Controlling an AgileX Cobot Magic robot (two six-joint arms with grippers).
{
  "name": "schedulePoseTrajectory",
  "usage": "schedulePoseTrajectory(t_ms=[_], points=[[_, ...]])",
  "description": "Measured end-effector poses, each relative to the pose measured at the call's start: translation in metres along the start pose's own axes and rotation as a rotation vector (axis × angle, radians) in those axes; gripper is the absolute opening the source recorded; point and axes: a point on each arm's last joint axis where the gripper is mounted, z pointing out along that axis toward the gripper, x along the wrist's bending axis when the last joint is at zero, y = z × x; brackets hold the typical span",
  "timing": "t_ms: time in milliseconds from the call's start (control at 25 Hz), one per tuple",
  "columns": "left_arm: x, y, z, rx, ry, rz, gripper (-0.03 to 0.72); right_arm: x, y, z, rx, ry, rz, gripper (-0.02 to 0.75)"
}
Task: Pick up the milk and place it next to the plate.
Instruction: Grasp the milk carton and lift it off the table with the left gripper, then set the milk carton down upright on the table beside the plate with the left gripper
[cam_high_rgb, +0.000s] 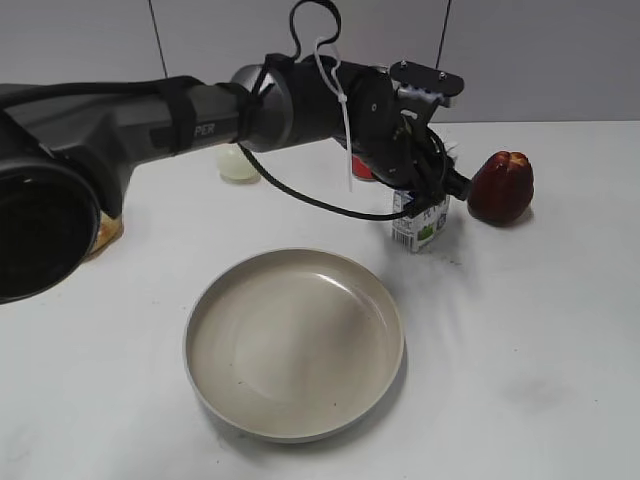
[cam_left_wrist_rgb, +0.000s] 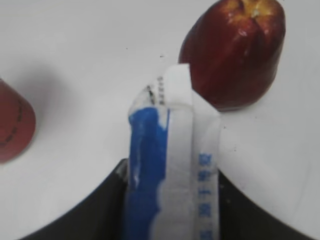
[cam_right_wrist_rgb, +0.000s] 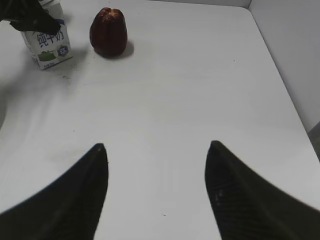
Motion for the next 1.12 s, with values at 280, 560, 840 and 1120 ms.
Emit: schedulePoseTrajectory(t_ms=[280,560,840,1120], points=[[-0.003,0.009,-0.021,0.036,0.005,0.036,0.302,0.000,0.000,0.000,0.000,0.000,0.000,0.466],[-0.007,0.030,-0.067,0.063,0.024,0.094,0.301,0.000,0.000,0.000,0.000,0.000,0.000,0.466],[0.001,0.050,-0.141,0.132,0.080,0.132,0.300,0.000,0.000,0.000,0.000,0.000,0.000,0.466],[0.047,0.055,-0.226,0.138,0.166,0.016,0.300,0.000,0.000,0.000,0.000,0.000,0.000,0.466]])
